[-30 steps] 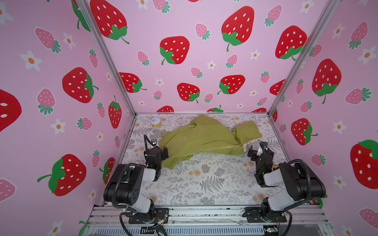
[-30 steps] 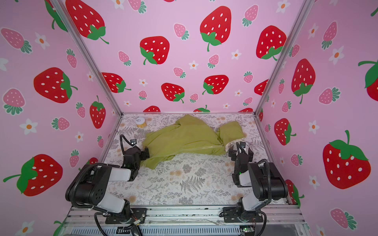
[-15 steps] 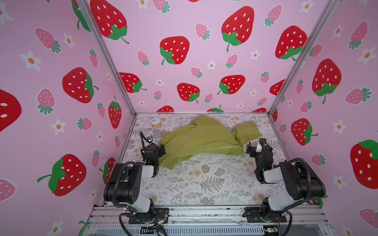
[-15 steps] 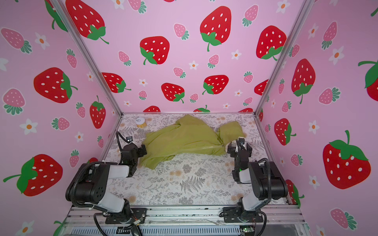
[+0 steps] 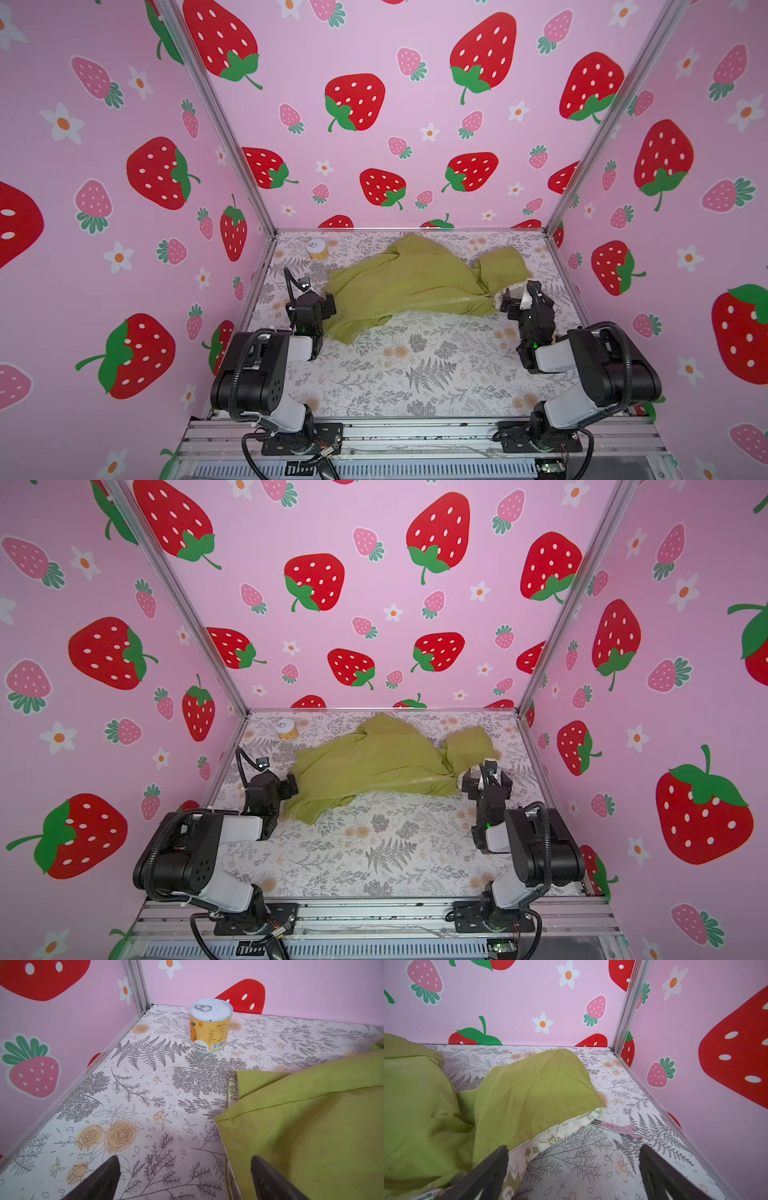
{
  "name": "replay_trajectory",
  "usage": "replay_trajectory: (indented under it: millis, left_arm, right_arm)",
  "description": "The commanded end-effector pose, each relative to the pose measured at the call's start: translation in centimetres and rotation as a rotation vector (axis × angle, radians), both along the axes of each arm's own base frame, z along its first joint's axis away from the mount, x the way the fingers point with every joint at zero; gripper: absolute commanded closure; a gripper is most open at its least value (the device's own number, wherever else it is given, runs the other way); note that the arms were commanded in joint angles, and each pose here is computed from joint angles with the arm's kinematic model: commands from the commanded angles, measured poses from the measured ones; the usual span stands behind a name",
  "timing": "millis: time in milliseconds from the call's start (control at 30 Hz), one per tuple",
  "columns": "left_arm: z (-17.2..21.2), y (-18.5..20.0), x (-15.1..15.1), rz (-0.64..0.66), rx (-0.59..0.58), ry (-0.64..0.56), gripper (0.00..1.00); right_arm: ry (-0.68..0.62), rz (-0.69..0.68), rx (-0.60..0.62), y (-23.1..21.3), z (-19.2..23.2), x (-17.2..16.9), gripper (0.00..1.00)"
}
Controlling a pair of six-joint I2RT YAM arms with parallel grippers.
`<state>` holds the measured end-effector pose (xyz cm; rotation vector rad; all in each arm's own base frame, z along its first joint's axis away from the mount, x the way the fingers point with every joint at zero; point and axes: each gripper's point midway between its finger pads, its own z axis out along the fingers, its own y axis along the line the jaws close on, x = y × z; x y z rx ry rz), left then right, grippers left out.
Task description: Zip up the jacket
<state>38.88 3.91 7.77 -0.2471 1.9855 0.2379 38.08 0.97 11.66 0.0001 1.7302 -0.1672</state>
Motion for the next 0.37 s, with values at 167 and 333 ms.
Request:
replay_trajectory:
  millis: [167,333]
  left_arm:
    - [0.97,-0.04,0.66,0.003,-0.005,-0.029,0.01]
    - [0.99,-0.02,0.67,0.003,-0.005,-0.029,0.01]
  right_arm:
    - [-0.001,0.02,-0.021,0.32,0.19,0.45,0.01]
    - [-0.012,0.019,-0.021,0.25,0.46,0.18,0.01]
